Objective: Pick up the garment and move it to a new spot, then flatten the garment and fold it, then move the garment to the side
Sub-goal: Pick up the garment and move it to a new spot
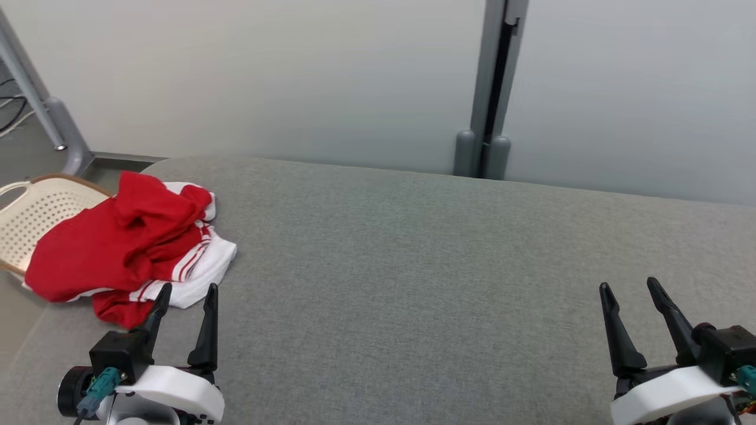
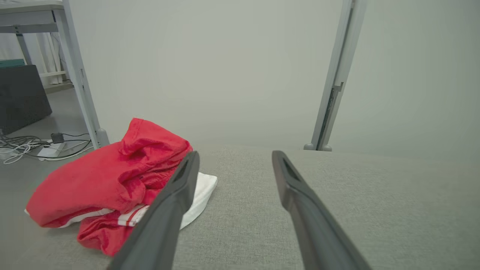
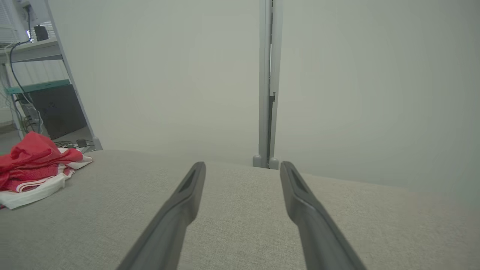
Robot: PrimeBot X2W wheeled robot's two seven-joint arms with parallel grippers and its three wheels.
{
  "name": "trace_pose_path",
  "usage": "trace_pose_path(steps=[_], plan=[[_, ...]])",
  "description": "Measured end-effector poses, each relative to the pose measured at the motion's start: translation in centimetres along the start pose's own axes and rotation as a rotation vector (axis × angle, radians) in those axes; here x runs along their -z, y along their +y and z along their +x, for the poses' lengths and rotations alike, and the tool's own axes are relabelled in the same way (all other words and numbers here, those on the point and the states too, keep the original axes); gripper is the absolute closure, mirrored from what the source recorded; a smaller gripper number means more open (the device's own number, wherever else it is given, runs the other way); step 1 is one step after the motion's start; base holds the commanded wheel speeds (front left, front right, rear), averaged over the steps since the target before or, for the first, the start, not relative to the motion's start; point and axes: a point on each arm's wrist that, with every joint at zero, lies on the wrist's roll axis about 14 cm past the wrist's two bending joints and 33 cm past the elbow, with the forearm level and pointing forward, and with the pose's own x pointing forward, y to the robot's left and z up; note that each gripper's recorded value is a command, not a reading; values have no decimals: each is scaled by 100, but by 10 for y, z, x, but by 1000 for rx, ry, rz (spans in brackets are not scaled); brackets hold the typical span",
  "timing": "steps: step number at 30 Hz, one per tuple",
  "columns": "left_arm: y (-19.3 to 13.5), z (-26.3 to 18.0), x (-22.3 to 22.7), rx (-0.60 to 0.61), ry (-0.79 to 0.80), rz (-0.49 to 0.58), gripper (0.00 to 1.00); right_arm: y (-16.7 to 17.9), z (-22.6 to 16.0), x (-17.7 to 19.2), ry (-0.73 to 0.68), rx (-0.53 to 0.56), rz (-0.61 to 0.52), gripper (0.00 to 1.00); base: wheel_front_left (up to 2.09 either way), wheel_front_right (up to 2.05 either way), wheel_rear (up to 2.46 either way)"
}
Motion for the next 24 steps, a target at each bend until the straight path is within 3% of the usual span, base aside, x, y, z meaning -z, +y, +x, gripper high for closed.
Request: trace_pose_path(steps=[14,24], plan=[[78,-53,-15,-237,-45,6,0,79,38,1,7,-235,21,0,0,0,0],[86,-61,-19,-268,-58,5,0,87,44,2,5,-259,22,0,0,0,0]])
